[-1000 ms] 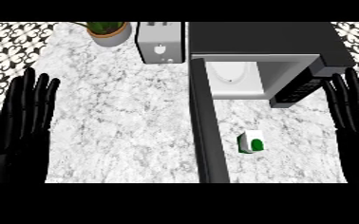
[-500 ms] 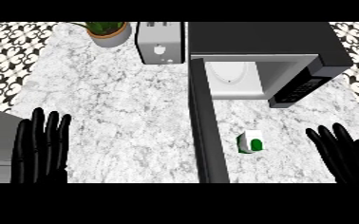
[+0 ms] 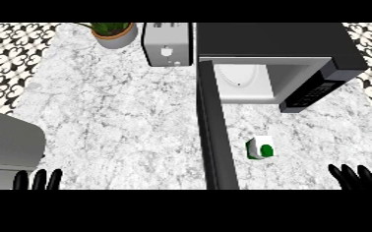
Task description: Pick up the milk, place it into the microwave and close the microwave
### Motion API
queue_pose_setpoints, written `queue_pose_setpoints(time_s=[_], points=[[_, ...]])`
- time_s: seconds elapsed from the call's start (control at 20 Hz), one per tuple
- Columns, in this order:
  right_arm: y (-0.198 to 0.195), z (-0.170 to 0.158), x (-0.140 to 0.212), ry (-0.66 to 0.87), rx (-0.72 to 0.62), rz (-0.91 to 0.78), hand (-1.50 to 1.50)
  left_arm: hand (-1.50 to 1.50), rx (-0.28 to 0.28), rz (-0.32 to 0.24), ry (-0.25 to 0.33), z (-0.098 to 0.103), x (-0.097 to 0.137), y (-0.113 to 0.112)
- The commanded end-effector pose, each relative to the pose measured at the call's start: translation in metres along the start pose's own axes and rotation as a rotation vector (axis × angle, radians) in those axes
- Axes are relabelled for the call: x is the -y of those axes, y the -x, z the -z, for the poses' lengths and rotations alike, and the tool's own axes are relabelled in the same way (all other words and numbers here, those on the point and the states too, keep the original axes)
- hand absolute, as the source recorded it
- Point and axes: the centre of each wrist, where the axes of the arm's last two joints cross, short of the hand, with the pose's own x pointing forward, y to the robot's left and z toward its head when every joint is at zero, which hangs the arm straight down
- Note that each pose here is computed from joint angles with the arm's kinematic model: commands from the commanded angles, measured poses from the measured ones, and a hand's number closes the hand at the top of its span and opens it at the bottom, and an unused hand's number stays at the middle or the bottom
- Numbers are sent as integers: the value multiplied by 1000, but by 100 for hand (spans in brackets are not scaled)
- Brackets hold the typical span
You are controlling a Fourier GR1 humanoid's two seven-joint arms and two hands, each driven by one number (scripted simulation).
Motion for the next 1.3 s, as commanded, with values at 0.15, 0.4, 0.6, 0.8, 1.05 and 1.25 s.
queue_pose_setpoints(time_s=[0.15,0.4,0.6,0.8,1.05,1.25], points=[[20,-3,-8,47,-5,-62,-150,-150,-4,-2,8,-35,-16,-16],[39,1,-16,28,-41,-88,-150,-150,-21,12,12,-62,-14,2],[53,7,-15,41,-53,-120,-150,-150,-1,3,5,-53,-35,-10],[75,7,-11,44,-68,-140,-150,-150,-8,12,6,-82,-29,-15],[104,13,8,36,-90,-165,-150,-150,11,7,15,-79,-36,-24],[126,36,-3,47,-125,-206,-150,-150,16,25,-10,-82,-53,-20]])
